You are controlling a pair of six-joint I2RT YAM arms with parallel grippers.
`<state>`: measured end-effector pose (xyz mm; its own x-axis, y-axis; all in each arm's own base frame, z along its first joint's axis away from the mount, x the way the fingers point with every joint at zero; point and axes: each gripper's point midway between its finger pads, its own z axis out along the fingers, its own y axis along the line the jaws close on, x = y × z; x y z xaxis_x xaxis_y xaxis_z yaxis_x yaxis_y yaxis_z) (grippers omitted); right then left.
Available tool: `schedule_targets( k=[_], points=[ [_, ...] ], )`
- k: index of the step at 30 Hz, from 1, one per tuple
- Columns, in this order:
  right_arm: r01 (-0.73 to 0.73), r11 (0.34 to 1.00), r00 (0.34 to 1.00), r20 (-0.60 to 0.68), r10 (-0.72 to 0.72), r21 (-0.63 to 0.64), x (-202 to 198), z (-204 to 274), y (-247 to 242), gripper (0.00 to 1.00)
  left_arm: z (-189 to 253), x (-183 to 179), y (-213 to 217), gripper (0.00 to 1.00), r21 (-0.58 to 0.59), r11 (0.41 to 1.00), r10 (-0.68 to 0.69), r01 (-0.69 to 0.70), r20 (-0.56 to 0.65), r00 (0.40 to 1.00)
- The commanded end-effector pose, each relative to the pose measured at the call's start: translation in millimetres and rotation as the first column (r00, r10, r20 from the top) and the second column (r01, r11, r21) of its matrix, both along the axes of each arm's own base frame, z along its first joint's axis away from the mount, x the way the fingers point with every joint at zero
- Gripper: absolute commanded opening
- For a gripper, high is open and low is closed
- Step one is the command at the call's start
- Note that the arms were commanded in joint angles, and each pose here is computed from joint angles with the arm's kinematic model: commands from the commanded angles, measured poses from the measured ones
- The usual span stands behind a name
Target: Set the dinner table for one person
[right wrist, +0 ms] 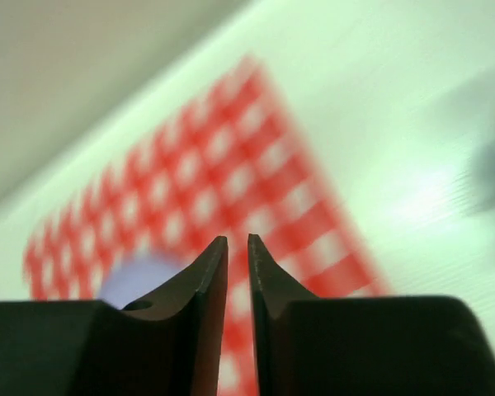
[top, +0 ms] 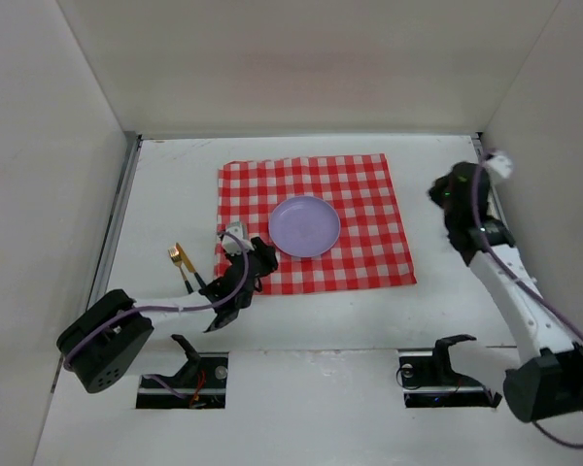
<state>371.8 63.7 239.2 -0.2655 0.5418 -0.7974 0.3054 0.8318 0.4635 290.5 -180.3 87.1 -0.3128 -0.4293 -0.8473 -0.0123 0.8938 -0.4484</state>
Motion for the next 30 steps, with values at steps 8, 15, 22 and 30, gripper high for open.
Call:
schedule_targets(
  k=[8,15,22,30],
  points=[
    [0.566,0.804,0.813,-0.037,-0.581,-0.181,-49.2,-16.1,-193.2,0.59,47.4,-11.7,-39.1,0.45,-0.031,0.991,-0.122,0.127,0.134,0.984],
    [0.555,0.823,0.8,-0.194,-0.568,-0.119,-9.2,-78.6,-218.0,0.61,49.9,-17.1,-47.2,0.45,-0.029,0.987,-0.154,0.16,0.138,0.978],
    [0.538,0.842,0.808,-0.256,-0.53,-0.046,4.0,-112.2,-217.7,0.58,48.4,-17.8,-50.0,0.46,-0.02,0.986,-0.163,0.167,0.136,0.977],
    [0.561,0.828,0.797,-0.274,-0.538,0.008,4.0,-131.6,-219.8,0.18,52.0,-16.7,-48.2,0.46,-0.028,0.987,-0.154,0.159,0.143,0.978]
  ],
)
